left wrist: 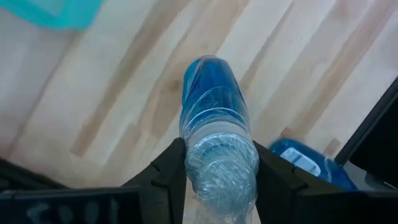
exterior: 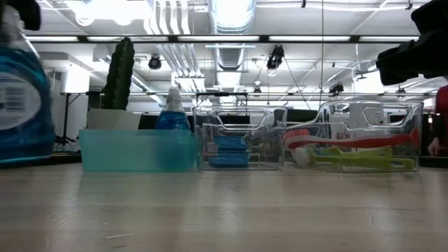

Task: Pick & Place Kitchen Sink Supplies
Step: Put the blue liquid soap into the green bin

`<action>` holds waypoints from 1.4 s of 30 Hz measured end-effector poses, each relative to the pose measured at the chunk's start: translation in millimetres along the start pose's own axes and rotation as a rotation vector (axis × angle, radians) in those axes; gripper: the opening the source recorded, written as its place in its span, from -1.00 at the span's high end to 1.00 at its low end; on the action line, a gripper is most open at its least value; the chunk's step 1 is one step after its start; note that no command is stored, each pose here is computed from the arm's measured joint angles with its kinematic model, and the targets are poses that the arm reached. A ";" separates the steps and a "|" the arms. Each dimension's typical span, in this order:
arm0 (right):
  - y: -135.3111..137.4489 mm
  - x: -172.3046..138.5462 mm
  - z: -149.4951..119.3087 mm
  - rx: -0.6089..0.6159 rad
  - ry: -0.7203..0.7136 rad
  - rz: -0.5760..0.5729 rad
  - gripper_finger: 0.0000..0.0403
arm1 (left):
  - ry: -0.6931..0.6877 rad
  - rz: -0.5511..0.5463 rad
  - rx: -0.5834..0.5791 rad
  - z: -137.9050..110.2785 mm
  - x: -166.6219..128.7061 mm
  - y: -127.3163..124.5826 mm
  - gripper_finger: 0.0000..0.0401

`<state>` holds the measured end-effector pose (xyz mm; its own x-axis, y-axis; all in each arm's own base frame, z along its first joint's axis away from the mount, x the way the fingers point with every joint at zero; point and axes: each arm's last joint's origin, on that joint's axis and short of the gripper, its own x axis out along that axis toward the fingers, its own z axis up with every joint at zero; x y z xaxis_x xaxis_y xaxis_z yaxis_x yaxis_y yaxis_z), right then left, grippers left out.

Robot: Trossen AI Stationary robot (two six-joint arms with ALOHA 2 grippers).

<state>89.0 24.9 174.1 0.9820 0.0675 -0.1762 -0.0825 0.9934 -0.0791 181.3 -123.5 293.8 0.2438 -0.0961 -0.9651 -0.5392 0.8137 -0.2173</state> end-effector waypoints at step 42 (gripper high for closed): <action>0.0 0.0 0.0 0.000 0.000 0.000 0.96 | -0.238 0.075 0.152 155.7 -80.1 76.8 0.33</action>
<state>89.0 24.9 174.0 0.9820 0.0675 -0.1766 -0.0825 0.9935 -0.0789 245.8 35.9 377.2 0.3994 0.0902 -0.9123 -0.4404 0.8917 -0.1047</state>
